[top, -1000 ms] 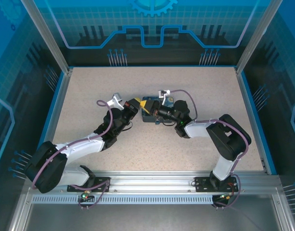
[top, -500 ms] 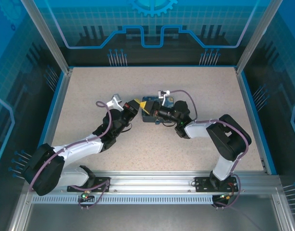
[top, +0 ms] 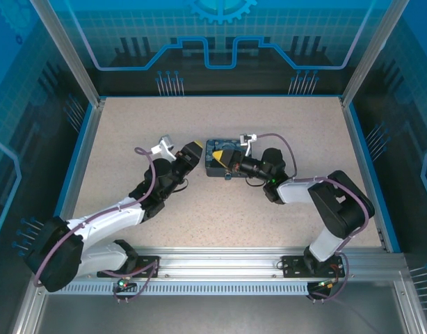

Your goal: Unlock a padlock with a key

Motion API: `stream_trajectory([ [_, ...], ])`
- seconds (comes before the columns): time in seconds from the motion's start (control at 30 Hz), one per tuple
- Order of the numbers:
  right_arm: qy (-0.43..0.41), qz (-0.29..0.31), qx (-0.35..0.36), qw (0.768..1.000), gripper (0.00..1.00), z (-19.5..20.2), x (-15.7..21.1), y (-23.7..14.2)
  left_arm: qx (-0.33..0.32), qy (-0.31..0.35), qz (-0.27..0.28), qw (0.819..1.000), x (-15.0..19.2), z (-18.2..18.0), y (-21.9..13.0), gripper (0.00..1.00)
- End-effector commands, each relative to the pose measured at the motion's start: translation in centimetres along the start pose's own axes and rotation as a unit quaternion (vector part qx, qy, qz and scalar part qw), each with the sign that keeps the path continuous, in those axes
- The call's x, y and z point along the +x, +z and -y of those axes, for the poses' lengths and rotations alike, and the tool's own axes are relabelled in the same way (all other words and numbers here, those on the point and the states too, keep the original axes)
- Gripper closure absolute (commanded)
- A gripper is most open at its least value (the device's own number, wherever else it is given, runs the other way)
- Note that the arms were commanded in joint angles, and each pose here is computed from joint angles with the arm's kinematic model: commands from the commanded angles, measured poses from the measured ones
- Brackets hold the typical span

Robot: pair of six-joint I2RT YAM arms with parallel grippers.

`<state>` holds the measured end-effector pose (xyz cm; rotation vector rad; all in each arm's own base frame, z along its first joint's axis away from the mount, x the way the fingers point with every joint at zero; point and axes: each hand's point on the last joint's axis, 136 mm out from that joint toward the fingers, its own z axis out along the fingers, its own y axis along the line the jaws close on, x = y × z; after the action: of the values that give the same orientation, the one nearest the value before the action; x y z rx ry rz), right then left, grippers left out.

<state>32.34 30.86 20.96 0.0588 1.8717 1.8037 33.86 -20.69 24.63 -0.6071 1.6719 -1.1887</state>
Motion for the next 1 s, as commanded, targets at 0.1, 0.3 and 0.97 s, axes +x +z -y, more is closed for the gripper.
stream_trajectory([
  [0.1,-0.026,-0.007,-0.017,0.999,1.0,-1.6,0.0,-0.5,-0.002,0.014,-0.014,1.0,0.3,0.0,0.1,0.55],
  [0.3,-0.036,-0.008,-0.027,0.999,1.0,-2.3,-0.1,-0.6,0.013,0.007,-0.046,0.999,1.6,0.5,1.0,0.58],
  [0.97,-0.036,-0.013,-0.027,0.999,1.0,-2.2,0.0,-0.4,0.046,-0.023,-0.07,0.996,3.1,1.8,2.8,0.73],
])
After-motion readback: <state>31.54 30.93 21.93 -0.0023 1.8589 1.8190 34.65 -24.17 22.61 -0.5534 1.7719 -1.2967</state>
